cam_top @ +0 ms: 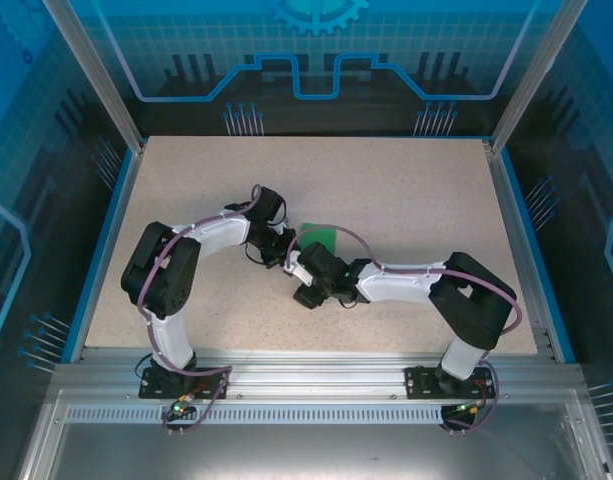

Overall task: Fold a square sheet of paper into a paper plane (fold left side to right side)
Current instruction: Third fold the triangle at the center of the table.

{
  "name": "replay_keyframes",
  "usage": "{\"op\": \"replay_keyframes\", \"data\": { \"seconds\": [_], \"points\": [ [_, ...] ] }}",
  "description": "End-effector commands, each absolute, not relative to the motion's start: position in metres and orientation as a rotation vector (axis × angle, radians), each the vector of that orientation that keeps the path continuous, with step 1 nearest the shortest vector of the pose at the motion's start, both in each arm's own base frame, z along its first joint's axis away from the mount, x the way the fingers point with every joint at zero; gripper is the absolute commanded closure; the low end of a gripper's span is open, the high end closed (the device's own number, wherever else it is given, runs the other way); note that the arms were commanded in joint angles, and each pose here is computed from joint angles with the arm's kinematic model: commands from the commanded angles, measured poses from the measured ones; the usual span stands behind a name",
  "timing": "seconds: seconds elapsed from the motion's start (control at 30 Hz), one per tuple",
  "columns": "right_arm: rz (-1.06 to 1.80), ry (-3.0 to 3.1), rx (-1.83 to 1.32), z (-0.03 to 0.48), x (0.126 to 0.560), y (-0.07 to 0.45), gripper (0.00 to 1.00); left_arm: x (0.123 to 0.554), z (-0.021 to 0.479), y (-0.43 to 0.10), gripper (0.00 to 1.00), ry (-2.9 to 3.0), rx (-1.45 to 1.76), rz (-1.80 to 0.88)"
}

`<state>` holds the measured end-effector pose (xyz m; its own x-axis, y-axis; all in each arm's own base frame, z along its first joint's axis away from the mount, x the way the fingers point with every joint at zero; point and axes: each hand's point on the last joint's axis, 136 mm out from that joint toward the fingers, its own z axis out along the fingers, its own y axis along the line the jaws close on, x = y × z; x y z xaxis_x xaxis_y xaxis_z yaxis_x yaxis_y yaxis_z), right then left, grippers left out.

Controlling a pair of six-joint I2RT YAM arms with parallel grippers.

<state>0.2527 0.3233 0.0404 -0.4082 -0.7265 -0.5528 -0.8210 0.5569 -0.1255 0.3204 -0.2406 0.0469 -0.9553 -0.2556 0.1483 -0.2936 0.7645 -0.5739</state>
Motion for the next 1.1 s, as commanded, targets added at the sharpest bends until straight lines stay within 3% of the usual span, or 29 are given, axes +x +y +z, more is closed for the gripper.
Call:
{"op": "replay_keyframes", "data": {
  "seconds": [0.0, 0.2, 0.4, 0.5, 0.7, 0.87, 1.07],
  "points": [
    [0.189, 2.162, -1.217, 0.054, 0.266, 0.338, 0.39, 0.319, 0.067, -0.247, 1.00, -2.875, 0.433, 1.006],
    [0.185, 2.154, -1.210, 0.057, 0.269, 0.340, 0.52, 0.319, 0.068, -0.246, 1.00, -2.877, 0.431, 1.002],
    [0.190, 2.168, -1.222, 0.056, 0.266, 0.334, 0.72, 0.319, 0.066, -0.245, 1.00, -2.886, 0.424, 0.986],
    [0.204, 2.183, -1.218, 0.055, 0.264, 0.331, 0.78, 0.320, 0.066, -0.244, 0.97, -2.890, 0.421, 0.981],
    [0.250, 2.223, -1.205, 0.051, 0.262, 0.324, 1.00, 0.320, 0.072, -0.238, 0.89, -2.920, 0.404, 0.953],
    [0.291, 2.252, -1.192, 0.049, 0.260, 0.319, 1.00, 0.324, 0.081, -0.224, 0.69, -2.949, 0.416, 0.940],
    [0.307, 2.274, -1.177, 0.047, 0.259, 0.313, 1.00, 0.335, 0.099, -0.211, 0.64, -2.991, 0.409, 0.967]
  ]
}}
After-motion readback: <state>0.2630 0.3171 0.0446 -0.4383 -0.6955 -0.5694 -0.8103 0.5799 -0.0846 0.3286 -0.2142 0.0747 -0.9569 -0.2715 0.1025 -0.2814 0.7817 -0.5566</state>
